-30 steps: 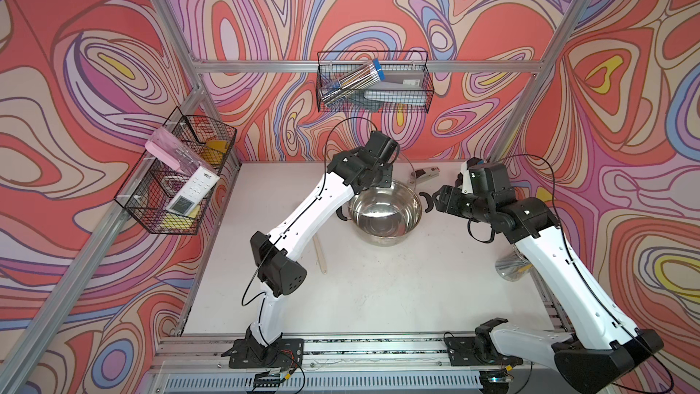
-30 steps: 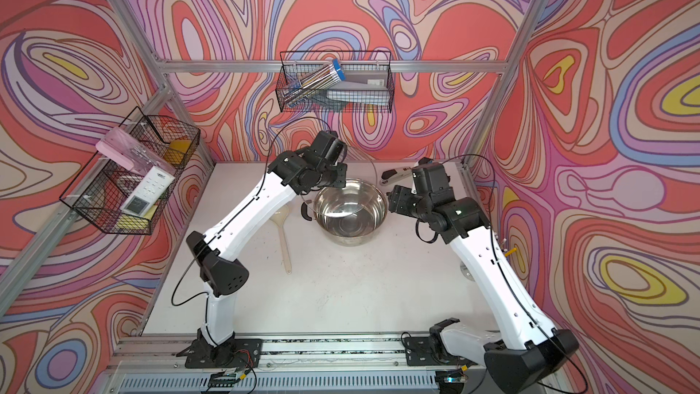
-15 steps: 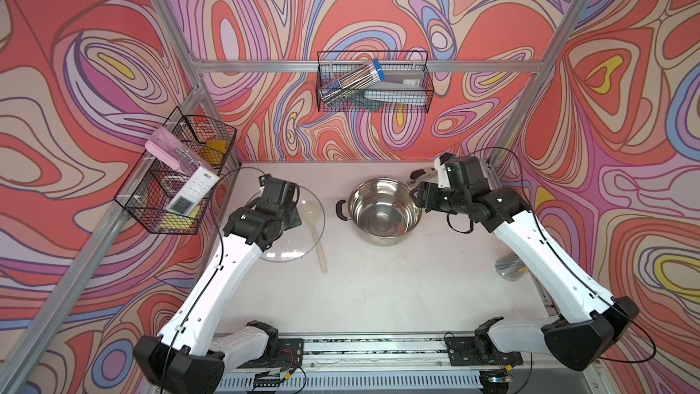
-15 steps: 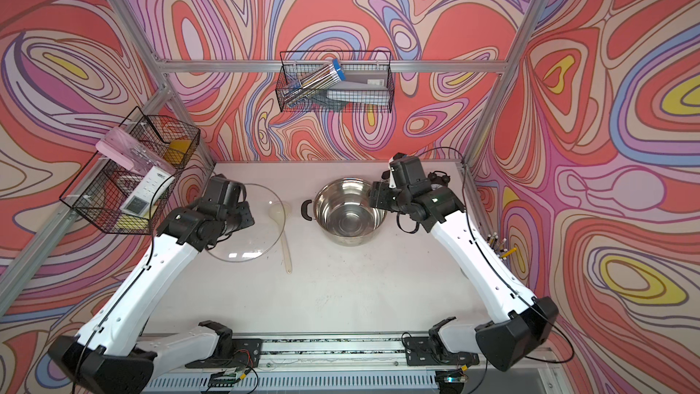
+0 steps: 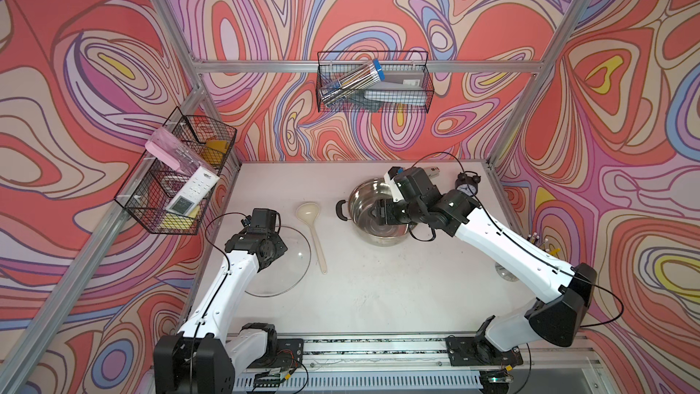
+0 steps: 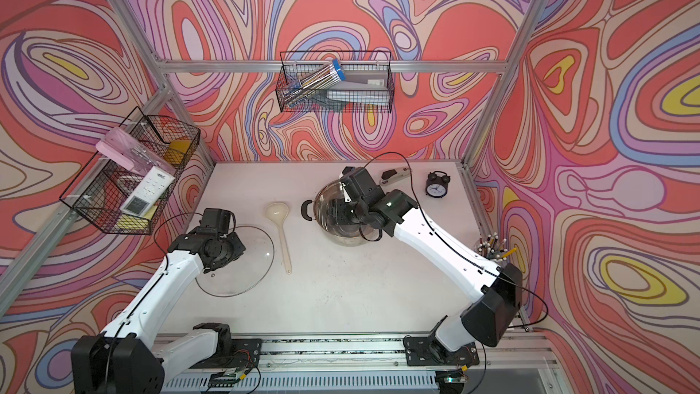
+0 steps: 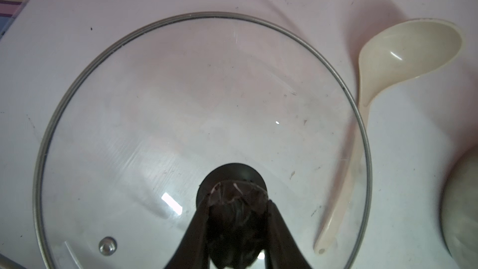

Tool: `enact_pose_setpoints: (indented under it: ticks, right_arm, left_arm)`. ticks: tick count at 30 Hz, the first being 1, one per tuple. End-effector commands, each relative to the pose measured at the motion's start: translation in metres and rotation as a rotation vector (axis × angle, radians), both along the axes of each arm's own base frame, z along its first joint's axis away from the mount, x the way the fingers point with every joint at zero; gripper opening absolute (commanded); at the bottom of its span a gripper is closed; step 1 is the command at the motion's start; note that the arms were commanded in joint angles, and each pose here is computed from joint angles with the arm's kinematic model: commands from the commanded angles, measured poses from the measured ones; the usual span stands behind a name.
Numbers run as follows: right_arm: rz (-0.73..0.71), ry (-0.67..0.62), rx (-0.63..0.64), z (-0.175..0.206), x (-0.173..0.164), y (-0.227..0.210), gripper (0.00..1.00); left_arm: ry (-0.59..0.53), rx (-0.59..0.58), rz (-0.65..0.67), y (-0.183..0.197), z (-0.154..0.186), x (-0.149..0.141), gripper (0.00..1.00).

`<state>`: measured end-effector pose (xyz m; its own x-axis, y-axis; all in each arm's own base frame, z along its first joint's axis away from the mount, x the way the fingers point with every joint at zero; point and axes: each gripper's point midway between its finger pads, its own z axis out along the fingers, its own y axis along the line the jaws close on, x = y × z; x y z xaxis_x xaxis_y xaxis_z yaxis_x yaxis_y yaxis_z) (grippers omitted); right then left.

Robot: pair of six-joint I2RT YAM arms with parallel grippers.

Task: Stir the soup with a spoon
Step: Place the lid at the center of the board.

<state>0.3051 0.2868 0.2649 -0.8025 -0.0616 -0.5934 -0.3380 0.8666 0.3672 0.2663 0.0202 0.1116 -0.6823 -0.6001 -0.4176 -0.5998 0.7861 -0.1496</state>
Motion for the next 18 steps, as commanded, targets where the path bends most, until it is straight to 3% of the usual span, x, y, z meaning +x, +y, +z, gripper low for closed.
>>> enact_pose_setpoints:
  ticks: [1,12,15,18]
  right_arm:
    - [0.027,0.025,-0.001,-0.007,-0.010,0.010,0.70]
    - [0.064,0.065,-0.053,-0.024,-0.026,0.011,0.70]
    - [0.079,0.069,-0.069,-0.029,-0.025,0.015,0.70]
    - [0.100,0.062,-0.078,-0.031,-0.023,0.023,0.72]
  left_arm:
    - [-0.061,0.011,-0.008,0.007,-0.004,0.027,0.00]
    - [0.051,-0.018,-0.014,0.014,-0.049,0.041,0.01]
    - [0.077,-0.036,-0.021,0.011,-0.059,0.037,0.26]
    - [0.078,-0.048,-0.019,0.010,-0.055,0.034,0.64]
